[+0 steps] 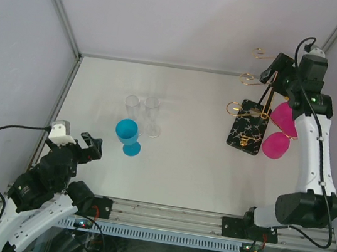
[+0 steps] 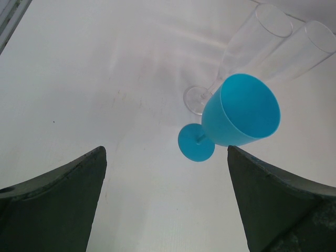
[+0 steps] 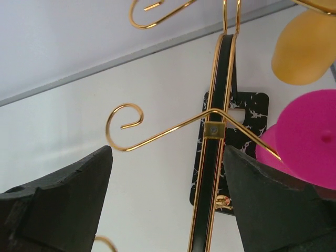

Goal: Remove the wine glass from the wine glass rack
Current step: Adjust the wine rack at the center of the board.

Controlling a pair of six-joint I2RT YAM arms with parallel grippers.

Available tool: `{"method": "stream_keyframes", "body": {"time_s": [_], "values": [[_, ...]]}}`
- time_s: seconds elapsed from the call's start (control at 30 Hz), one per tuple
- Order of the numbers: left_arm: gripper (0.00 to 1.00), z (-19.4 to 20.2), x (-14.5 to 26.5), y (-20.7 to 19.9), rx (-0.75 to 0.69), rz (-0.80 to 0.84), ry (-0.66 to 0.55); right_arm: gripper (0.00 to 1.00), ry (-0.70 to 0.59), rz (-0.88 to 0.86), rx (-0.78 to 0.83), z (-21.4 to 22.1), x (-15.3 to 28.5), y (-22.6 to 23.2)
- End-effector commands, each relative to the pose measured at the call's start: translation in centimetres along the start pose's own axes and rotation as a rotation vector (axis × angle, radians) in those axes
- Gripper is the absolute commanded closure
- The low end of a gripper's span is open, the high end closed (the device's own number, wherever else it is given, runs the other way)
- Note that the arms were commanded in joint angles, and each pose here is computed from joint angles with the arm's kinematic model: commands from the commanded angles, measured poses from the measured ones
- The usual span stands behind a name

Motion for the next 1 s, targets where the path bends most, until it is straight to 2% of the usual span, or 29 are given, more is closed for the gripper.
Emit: {"method": "stream_keyframes", "body": {"time_s": [0.0, 0.1, 0.2, 0.3, 0.4, 0.53, 0.7, 0.83, 0.97], "values": [[0.0, -0.3, -0.3, -0.3, 0.014, 0.001, -0.014, 0.15, -0.138, -0.045, 0.02, -3.3, 5.6, 1.7], [0.0, -0.3, -0.3, -0.3, 0.017, 0.002, -0.018, 0.14, -0.2, -0.038, 0.024, -3.4, 9.5, 1.2], [0.0, -0.4, -0.2, -0.3, 0.023, 0.007, -0.024, 0.14, -0.303, 0.041, 0.024, -2.8, 13.4, -1.2], [0.0, -0.5, -0.1, -0.3, 0.024, 0.009, -0.027, 0.16, -0.404, 0.121, -0.04, -1.8, 16.8, -4.4], [0.0, -0.5, -0.1, -0.3, 0.024, 0.013, -0.027, 0.17, -0.448, 0.205, -0.109, -0.5, 19.3, -7.3], [0.0, -0.4, -0.2, -0.4, 0.023, 0.014, -0.025, 0.17, -0.399, 0.204, -0.182, 1.4, 19.4, -8.5], [0.0, -0.5, -0.1, -0.3, 0.027, 0.016, -0.029, 0.17, -0.267, 0.205, -0.334, 4.0, 17.5, -10.0], [0.0, -0.5, 0.0, -0.3, 0.033, 0.022, -0.036, 0.21, -0.283, 0.178, -0.388, 4.1, 17.3, -10.2], [0.0, -0.5, 0.0, -0.4, 0.03, 0.028, -0.033, 0.25, -0.237, 0.166, -0.42, 4.9, 16.0, -10.8]]}}
Point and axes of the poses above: each gripper's point midway between its finger pads, its own x axis back along the fingers, its own y axis along the line the jaws close on, z = x × y, the point moved 2 cm from there along x, back along the fingers, and after that the axes turned 5 degrees about -x, right-handed, at the moved point
